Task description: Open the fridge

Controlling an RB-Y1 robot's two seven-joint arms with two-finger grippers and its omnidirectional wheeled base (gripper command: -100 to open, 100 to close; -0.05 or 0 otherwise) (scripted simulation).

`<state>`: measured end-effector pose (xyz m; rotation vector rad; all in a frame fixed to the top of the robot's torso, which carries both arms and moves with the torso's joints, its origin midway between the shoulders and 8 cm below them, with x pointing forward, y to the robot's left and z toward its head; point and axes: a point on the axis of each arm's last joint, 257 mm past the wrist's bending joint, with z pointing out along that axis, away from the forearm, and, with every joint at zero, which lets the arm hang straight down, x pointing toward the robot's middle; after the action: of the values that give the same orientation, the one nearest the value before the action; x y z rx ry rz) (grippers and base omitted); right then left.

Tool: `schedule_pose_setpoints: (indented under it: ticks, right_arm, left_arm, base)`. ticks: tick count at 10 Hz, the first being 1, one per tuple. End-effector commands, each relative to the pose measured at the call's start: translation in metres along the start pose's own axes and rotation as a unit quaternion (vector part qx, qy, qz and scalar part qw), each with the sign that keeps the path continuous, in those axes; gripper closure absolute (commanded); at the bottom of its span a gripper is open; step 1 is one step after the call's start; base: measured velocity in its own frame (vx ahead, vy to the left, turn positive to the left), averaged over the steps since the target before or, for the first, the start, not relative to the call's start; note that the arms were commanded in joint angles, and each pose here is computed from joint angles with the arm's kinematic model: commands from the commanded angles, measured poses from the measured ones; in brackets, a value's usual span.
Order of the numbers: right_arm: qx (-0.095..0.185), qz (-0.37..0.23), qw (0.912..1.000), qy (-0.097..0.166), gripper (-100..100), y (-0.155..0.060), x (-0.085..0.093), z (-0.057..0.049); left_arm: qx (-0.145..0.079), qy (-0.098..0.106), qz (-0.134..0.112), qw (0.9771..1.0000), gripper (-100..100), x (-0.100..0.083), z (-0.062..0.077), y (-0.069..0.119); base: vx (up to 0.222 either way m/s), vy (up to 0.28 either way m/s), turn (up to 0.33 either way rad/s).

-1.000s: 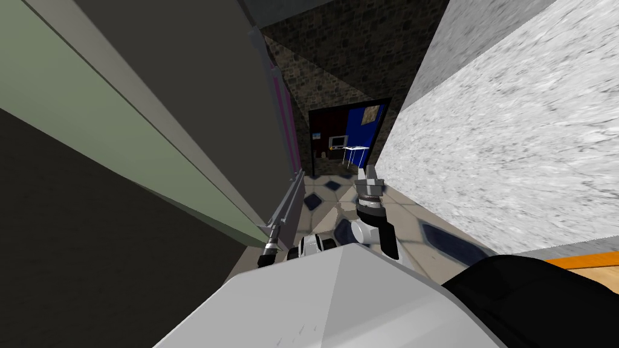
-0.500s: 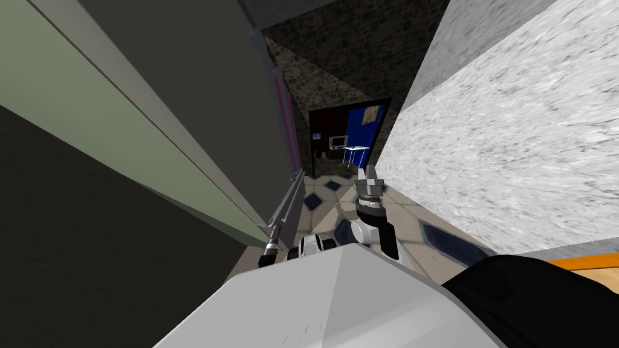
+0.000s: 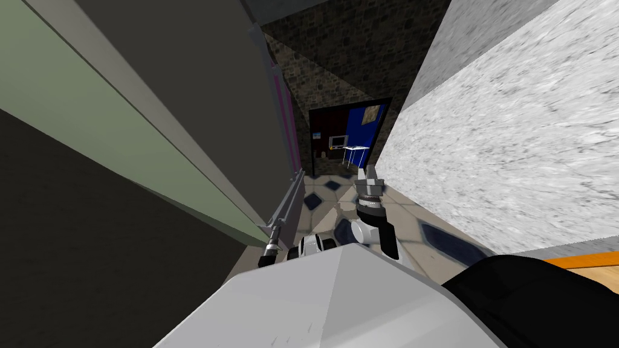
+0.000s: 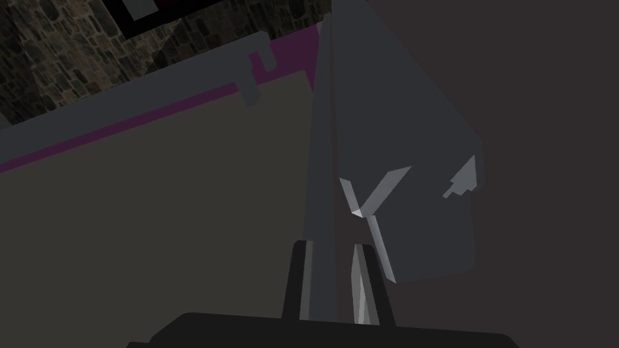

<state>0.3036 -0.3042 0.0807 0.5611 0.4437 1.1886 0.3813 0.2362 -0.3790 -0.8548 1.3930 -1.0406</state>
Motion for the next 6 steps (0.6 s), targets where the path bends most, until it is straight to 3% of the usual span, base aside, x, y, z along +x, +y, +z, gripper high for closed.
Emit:
schedule_pose_setpoints:
  ticks: [1, 3, 4, 6]
  right_arm:
    - [0.000, 0.000, 1.0000, 0.000, 0, 0.000, 0.000, 0.000]
    - [0.000, 0.000, 1.0000, 0.000, 0, 0.000, 0.000, 0.000]
    - [0.000, 0.000, 1.0000, 0.000, 0, 0.000, 0.000, 0.000]
    - [0.000, 0.000, 1.0000, 0.000, 0, 0.000, 0.000, 0.000]
  left_arm:
    - [-0.032, 0.014, -0.009, 0.9994, -100, 0.021, -0.014, 0.022]
    - [-0.036, 0.016, -0.011, 0.9992, -100, 0.026, -0.016, 0.026]
    - [-0.043, 0.019, -0.020, 0.9987, -100, 0.038, -0.019, 0.031]
    - [-0.043, 0.019, -0.020, 0.9987, -100, 0.038, -0.019, 0.031]
  base:
    - [0.003, -0.004, 0.011]
    - [-0.004, 0.006, -0.016]
    - [-0.015, 0.021, -0.059]
    - [0.003, -0.004, 0.013]
